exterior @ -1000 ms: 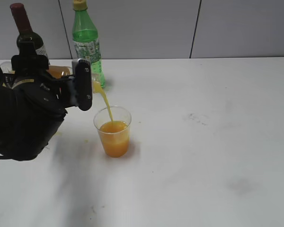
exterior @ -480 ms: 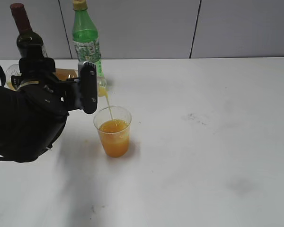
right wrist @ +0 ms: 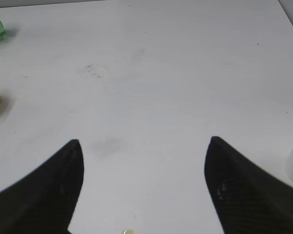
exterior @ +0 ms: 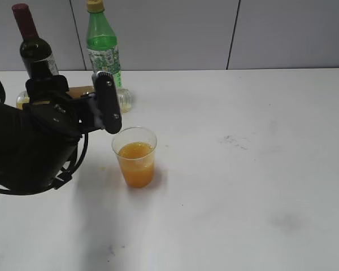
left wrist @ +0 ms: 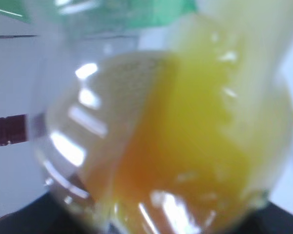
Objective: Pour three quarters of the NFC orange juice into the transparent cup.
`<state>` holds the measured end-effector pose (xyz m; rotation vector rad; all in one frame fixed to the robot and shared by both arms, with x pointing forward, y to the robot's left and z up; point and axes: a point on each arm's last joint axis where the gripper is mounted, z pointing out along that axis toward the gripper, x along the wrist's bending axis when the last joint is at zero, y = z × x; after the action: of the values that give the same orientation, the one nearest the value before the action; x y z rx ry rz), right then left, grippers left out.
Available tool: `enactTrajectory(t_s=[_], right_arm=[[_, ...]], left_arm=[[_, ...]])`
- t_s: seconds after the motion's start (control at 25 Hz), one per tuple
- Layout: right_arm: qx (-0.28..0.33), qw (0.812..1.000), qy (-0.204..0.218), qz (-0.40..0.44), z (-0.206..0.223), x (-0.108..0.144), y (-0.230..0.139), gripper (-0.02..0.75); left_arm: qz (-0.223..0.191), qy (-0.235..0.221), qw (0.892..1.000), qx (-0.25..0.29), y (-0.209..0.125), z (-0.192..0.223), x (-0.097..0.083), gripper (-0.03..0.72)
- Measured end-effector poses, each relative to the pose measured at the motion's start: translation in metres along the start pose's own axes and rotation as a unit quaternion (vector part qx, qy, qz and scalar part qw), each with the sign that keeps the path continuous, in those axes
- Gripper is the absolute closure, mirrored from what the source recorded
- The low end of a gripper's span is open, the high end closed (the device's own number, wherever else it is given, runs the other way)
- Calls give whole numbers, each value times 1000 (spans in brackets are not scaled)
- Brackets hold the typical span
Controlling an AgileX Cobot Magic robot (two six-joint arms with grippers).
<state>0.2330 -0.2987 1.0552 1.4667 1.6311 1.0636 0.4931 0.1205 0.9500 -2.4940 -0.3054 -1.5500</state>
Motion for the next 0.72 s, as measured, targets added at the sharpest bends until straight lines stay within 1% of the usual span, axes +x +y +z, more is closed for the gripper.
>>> enactTrajectory(t_s=[0.16, 0.28, 0.36, 0.44, 0.6, 0.68, 0.72], right_arm=[[0, 1000, 0, -1, 0, 0, 0, 147], [0, 1000, 0, -1, 0, 0, 0, 147], [0, 1000, 0, 0, 0, 0, 0, 147], [0, 1000, 0, 0, 0, 0, 0, 147], [0, 1000, 0, 0, 0, 0, 0, 147], [0, 1000, 0, 0, 0, 0, 0, 147], [0, 1000, 0, 0, 0, 0, 0, 147]], left_arm=[[-48, -16, 999, -13, 3, 0, -3, 211], [-78, -21, 997, -16, 1, 0, -5, 211], [-89, -28, 995, -25, -1, -1, -10, 211], [-108, -36, 993, -36, -5, -3, -13, 211], [-153, -40, 986, -57, -9, -8, -11, 211], [-160, -38, 984, -66, -10, -9, -9, 211], [-157, -33, 985, -70, -10, -9, -8, 211]])
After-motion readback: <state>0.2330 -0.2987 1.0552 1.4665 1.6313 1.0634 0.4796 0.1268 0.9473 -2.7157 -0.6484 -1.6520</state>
